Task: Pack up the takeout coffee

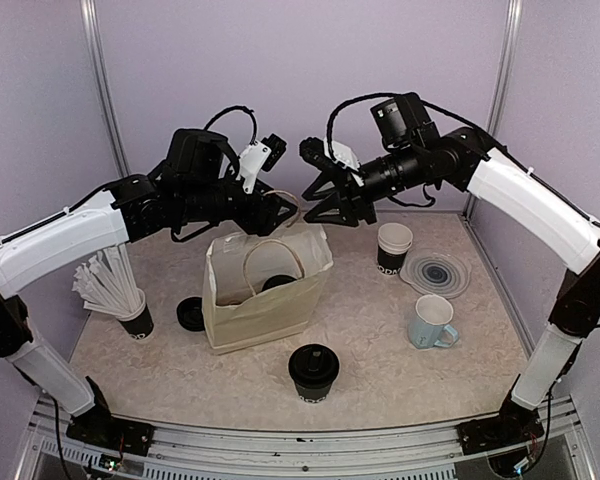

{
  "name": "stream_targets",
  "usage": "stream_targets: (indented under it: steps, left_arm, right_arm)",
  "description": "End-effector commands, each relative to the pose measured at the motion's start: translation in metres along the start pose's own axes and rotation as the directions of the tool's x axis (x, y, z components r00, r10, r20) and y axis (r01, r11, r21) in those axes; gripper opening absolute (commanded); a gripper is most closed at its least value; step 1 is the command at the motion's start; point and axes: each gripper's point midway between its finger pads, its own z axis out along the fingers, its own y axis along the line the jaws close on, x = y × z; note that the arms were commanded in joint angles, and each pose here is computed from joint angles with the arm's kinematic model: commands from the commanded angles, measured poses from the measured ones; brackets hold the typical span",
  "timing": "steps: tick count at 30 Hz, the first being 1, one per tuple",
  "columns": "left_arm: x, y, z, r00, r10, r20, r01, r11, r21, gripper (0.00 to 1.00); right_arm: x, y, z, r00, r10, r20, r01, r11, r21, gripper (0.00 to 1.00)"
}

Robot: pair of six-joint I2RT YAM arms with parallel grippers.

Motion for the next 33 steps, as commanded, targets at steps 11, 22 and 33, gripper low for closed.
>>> stream_targets:
  steps: [11,22,33]
  left_arm:
    - [-0.017,-0.005,-0.017,0.997,0.008,0.074,-0.01,0.999,0.033,0.69]
    - [-0.008,-0.021,-0.02,0.997,0.052,0.057,-0.055,0.998,0.043,0.79]
    - [-0.033,-0.026,-0.065,0.981,0.107,0.162,-0.076,0.979,-0.189,0.9]
  right_arm:
    - [-0.03,-0.012,0.006,0.992,0.063,0.112,-0.06,0.998,-0.034,0.36]
    - [-0.034,-0.032,0.012,0.986,0.125,0.113,-0.128,0.992,0.021,0.0]
    - [-0.016,-0.07,0.011,0.978,0.199,0.06,-0.207,0.96,0.189,0.0]
